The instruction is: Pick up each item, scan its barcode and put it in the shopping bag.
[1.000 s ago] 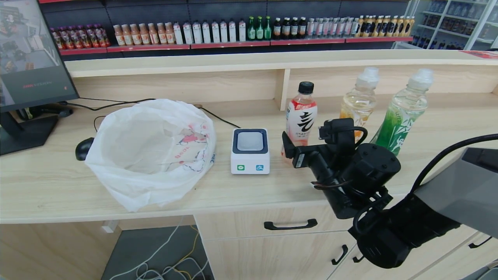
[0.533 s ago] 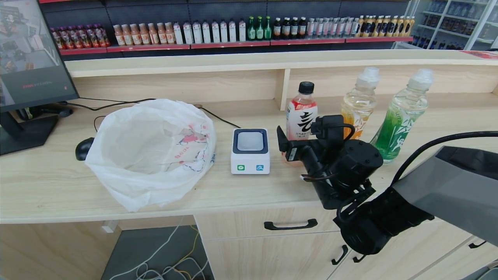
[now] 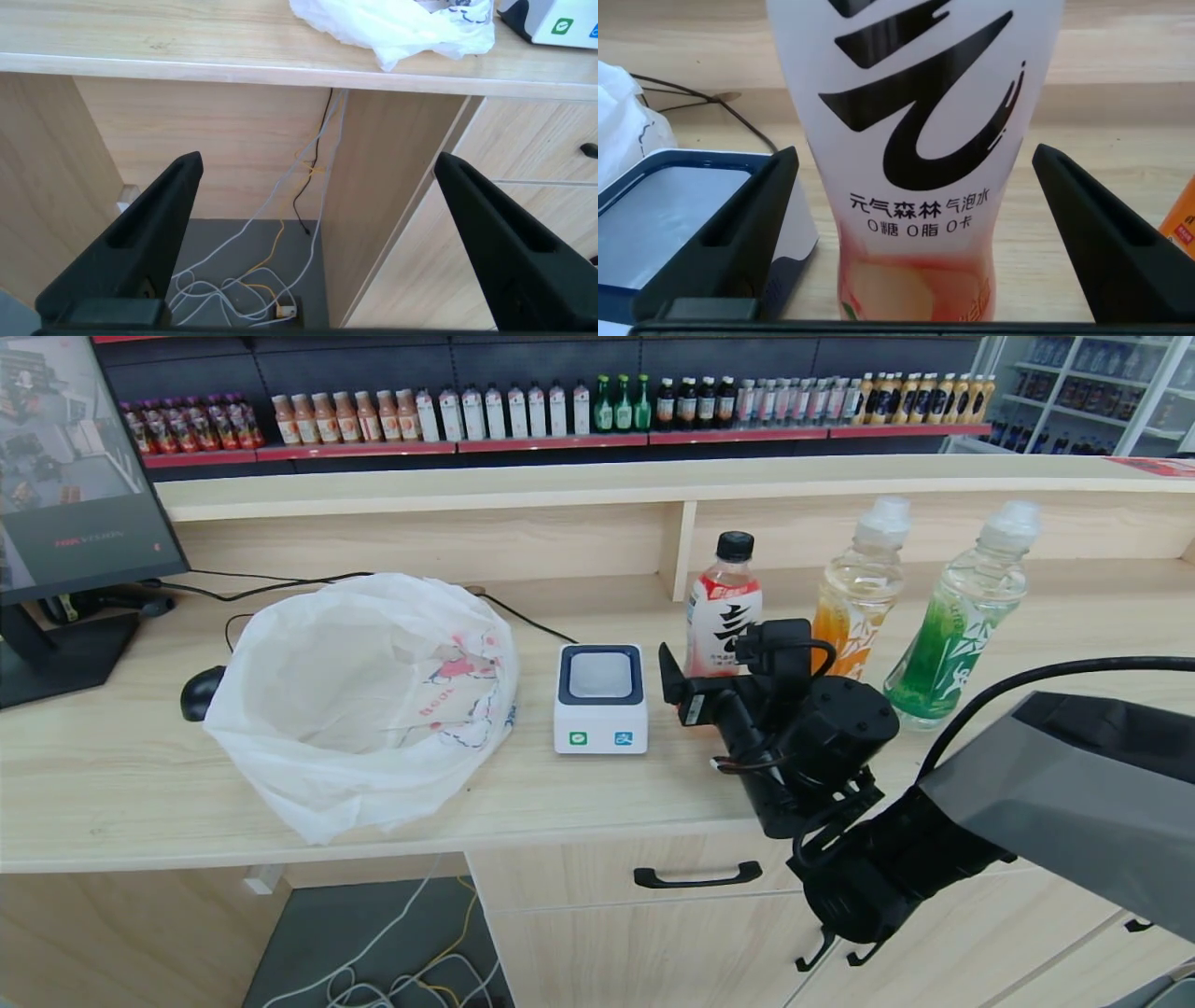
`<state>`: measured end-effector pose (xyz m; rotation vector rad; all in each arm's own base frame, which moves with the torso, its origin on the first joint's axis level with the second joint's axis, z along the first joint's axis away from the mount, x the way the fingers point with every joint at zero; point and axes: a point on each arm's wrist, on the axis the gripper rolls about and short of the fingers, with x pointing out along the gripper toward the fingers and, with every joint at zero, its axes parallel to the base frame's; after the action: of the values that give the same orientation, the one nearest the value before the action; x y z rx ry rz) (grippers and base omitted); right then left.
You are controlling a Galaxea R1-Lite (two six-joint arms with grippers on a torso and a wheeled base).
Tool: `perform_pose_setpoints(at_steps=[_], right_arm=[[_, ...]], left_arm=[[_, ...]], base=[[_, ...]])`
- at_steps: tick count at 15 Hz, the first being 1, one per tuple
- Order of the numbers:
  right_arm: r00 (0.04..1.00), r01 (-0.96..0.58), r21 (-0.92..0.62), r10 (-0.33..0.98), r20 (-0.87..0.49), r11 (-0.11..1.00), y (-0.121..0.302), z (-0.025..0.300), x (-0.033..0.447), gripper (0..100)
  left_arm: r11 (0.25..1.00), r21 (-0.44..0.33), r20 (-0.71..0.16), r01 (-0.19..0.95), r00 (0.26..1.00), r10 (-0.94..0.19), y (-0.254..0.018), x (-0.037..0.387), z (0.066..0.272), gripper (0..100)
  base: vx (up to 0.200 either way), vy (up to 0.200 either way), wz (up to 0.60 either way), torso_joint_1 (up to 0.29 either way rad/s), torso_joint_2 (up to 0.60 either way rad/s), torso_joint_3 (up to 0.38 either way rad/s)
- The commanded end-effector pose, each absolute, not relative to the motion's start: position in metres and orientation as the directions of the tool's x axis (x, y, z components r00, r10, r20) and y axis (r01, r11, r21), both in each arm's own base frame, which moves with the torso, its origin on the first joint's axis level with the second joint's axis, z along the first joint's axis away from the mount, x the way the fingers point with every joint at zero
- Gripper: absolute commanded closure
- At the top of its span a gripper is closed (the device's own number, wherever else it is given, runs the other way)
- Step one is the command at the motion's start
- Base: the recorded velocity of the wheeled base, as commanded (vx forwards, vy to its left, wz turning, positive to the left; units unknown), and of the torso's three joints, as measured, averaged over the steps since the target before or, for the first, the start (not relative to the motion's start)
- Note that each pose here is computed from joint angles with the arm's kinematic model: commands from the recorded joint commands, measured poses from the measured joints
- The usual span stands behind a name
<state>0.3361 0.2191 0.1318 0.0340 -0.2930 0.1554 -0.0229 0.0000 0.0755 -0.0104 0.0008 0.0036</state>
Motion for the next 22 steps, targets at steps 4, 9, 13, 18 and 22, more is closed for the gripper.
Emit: perform_pose_setpoints(at_steps=[4,9,13,18,22], right_arm=[[0.942,-0.157,0.018,0.145,0.303,0.987,0.219,0.136,0.336,0],[0.934,-0.157,0.032,0.137,0.330,0.987,0.222,0.143,0.339,0],[0.934,-0.157,0.032,0.137,0.330,0.987,0.222,0.143,0.339,100],[0.935,-0.155,0.031,0.137,0.327,0.987,0.221,0.142,0.339,100],[0.935,-0.143,0.033,0.124,0.331,0.989,0.216,0.144,0.341,100]], left_arm=[[1.000,-0.011,0.000,-0.005,1.000,0.005,0.000,-0.023,0.076,0],[1.000,-0.011,0.000,-0.005,1.000,0.005,0.000,-0.023,0.076,0],[1.000,-0.011,0.000,-0.005,1.000,0.005,0.000,-0.023,0.076,0],[1.000,-0.011,0.000,-0.005,1.000,0.005,0.000,-0.023,0.076,0],[1.000,-0.011,0.000,-0.005,1.000,0.005,0.000,-0.023,0.076,0]], base=[[0.000,0.000,0.00,0.000,0.00,0.000],[0.000,0.000,0.00,0.000,0.00,0.000],[0.000,0.000,0.00,0.000,0.00,0.000],[0.000,0.000,0.00,0.000,0.00,0.000],[0.000,0.000,0.00,0.000,0.00,0.000]])
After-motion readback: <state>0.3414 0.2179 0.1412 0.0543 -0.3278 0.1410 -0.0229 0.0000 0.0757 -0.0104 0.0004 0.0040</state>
